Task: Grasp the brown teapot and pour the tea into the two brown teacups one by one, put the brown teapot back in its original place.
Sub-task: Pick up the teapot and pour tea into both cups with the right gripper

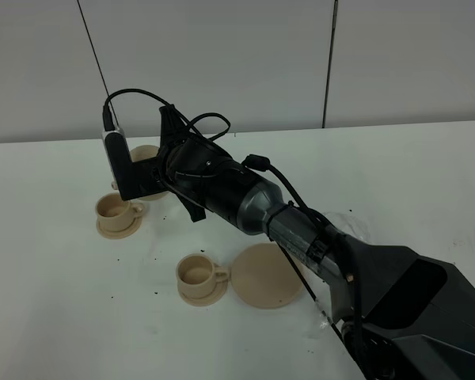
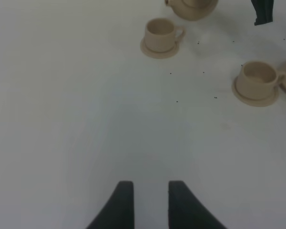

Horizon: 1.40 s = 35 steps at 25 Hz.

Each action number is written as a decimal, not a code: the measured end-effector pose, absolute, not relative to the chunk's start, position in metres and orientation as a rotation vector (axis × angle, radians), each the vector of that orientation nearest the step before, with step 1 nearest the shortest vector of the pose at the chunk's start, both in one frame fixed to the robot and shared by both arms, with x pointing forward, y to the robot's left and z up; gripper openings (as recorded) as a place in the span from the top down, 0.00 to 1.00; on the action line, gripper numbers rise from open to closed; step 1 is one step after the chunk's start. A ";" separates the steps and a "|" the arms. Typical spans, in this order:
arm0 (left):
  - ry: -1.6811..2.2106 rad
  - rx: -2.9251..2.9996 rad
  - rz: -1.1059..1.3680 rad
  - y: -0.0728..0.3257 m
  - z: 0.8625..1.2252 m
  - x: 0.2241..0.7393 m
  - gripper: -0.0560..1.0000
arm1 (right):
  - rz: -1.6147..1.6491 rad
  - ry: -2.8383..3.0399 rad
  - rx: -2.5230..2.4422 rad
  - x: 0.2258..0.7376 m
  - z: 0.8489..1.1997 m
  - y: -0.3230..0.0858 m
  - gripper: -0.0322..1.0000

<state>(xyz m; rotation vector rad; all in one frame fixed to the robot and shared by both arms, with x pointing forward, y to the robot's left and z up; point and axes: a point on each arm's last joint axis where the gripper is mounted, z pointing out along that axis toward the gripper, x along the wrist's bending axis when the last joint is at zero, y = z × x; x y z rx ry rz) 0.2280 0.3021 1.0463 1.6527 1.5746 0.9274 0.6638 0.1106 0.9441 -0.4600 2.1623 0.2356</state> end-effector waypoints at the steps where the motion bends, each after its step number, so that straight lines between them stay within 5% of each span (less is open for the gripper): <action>1: 1.575 1.653 0.927 0.302 1.046 0.228 0.71 | 0.232 2.160 -0.468 0.664 0.943 0.111 0.88; 35: 1.575 1.653 0.927 0.302 1.046 0.228 0.71 | 0.181 2.036 -0.575 0.658 0.949 0.122 0.88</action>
